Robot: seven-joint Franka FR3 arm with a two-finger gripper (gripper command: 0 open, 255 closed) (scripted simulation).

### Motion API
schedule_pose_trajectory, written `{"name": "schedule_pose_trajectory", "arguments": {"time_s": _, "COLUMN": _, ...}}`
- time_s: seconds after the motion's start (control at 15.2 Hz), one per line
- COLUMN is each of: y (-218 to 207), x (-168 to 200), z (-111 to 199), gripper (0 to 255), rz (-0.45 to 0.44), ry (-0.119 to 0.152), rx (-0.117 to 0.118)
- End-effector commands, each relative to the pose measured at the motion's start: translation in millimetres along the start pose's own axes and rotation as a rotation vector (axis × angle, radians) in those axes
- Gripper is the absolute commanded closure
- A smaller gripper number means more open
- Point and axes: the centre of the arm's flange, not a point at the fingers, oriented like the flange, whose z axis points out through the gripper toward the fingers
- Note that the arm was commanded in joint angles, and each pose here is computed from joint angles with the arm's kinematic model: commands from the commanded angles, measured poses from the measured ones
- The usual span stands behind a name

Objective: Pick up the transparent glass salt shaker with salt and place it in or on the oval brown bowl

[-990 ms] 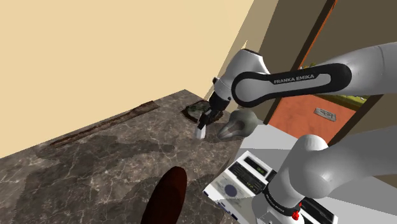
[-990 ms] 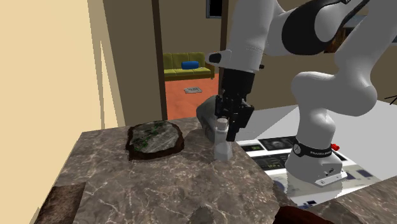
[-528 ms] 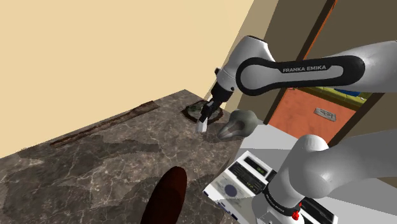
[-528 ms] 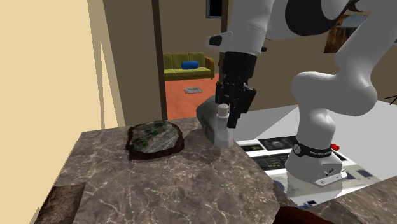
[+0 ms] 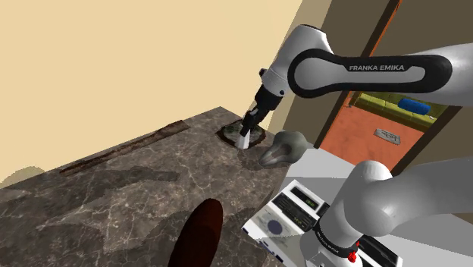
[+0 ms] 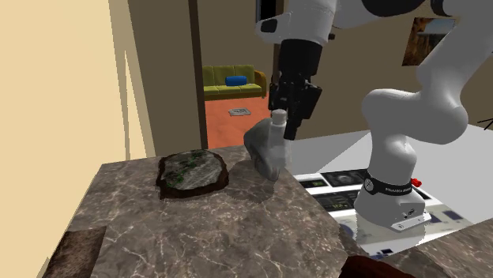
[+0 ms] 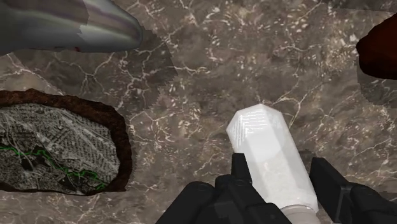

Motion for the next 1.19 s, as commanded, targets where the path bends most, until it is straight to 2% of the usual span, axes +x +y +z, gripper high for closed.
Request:
{"name": "schedule_pose_trajectory", "arguments": {"time_s": 0.0, "y": -13, "x": -2, "z": -4, "gripper": 255, "rz": 0.0, "ry": 0.0, "rx": 0.0}}
{"name": "schedule_pose_trajectory", "arguments": {"time_s": 1.12, "y": -229, "x": -61, "z": -3, "gripper": 255, "rz": 0.0, "ry": 0.0, "rx": 0.0}}
